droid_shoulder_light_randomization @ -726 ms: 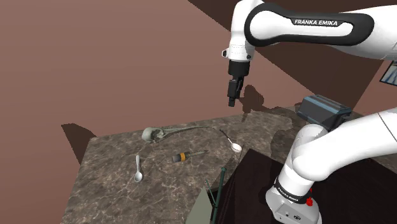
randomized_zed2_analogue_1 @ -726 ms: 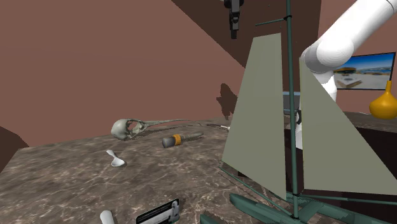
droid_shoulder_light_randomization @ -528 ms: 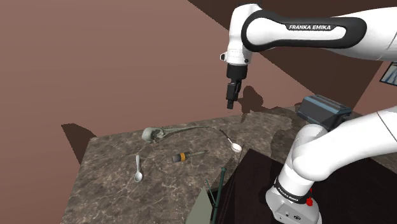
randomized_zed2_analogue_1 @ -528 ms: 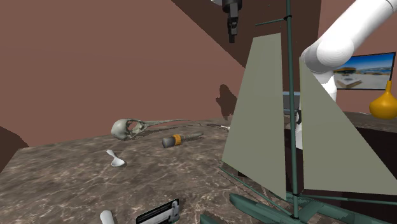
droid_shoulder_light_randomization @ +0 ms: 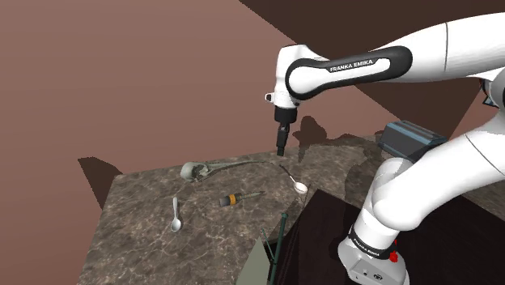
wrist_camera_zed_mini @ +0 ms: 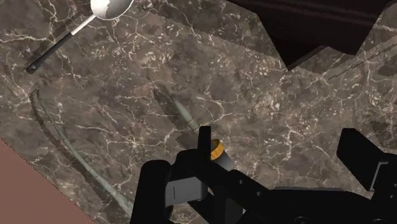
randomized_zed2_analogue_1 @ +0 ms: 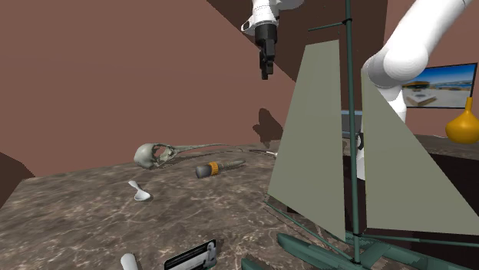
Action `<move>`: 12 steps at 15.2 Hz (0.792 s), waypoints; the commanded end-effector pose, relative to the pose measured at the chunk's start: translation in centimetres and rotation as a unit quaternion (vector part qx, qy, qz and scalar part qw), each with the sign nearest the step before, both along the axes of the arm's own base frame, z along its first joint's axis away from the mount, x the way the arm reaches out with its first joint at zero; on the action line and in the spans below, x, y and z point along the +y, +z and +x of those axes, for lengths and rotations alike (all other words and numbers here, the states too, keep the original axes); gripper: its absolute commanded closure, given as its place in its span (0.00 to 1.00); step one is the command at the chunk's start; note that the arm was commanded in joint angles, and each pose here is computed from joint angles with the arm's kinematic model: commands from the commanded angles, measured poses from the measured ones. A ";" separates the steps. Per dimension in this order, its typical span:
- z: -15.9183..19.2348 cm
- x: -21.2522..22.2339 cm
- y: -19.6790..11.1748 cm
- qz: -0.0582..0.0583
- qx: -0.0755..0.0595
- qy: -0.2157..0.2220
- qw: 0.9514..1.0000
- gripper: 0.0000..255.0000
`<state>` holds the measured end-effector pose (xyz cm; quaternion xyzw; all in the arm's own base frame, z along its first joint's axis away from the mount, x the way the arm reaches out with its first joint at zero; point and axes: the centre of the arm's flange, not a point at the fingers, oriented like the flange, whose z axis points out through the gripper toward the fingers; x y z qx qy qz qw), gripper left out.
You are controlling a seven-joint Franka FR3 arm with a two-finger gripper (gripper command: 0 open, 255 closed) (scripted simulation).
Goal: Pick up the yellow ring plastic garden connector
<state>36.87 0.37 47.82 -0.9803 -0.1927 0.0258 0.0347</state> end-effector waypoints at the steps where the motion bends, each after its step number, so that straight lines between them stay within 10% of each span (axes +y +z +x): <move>1: 0.9 -0.1 -2.3 0.002 -0.004 0.021 1.000 0.00; 12: 7.6 -0.4 -15.1 0.010 -0.013 0.133 0.991 0.00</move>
